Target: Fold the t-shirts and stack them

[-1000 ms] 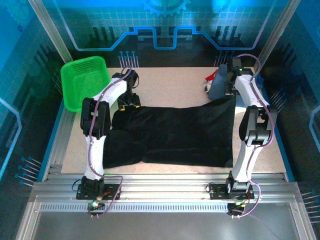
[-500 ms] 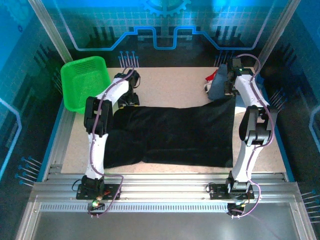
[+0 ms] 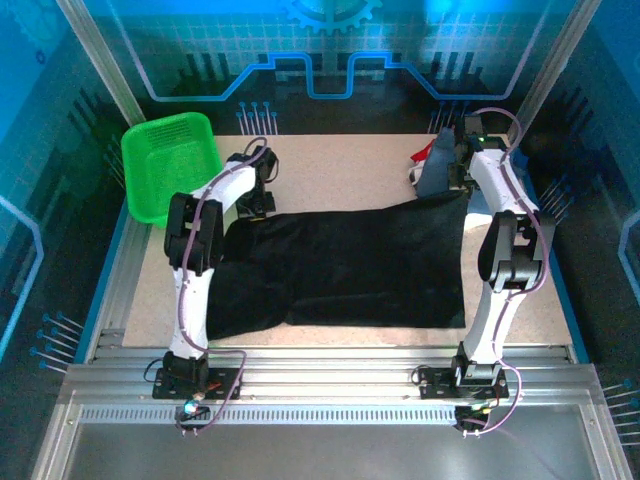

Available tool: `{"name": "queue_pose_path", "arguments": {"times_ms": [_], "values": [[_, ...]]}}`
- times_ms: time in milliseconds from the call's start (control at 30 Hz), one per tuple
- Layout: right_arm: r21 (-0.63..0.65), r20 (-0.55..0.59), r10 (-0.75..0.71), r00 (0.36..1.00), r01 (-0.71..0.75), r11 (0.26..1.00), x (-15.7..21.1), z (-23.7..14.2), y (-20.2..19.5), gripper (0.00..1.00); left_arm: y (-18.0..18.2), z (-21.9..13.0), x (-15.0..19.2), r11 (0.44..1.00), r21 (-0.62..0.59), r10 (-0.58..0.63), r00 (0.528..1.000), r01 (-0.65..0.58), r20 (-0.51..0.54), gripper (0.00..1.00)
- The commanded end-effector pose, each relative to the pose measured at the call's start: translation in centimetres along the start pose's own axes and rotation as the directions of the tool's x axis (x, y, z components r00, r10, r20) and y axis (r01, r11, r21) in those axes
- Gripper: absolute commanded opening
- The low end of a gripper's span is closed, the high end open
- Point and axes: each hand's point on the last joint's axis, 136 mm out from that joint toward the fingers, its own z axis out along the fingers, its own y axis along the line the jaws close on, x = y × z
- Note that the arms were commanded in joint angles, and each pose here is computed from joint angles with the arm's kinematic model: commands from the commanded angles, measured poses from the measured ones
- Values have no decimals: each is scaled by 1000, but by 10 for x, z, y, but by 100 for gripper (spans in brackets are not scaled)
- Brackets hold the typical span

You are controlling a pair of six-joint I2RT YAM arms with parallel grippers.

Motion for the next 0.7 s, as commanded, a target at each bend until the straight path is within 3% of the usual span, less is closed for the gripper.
{"name": "queue_pose_path", "arguments": {"times_ms": [0,233,367,667], "values": [[1,-7,17,1000,-17,1000,4,-6,0,0,1,-50,-9,997,70,-18,993,10,120,0],[-12,-27,65,997,-66,998,21,-9,-6,0,3,-93,23,994,110,-9,976,-15,216,0],[-11,-55,72,996,-73,997,39,-9,-6,0,2,-99,66,994,95,27,976,-48,214,0],[5,-165,130,978,-131,991,96,-5,-7,0,32,-70,201,993,12,-121,993,121,-12,0]]}}
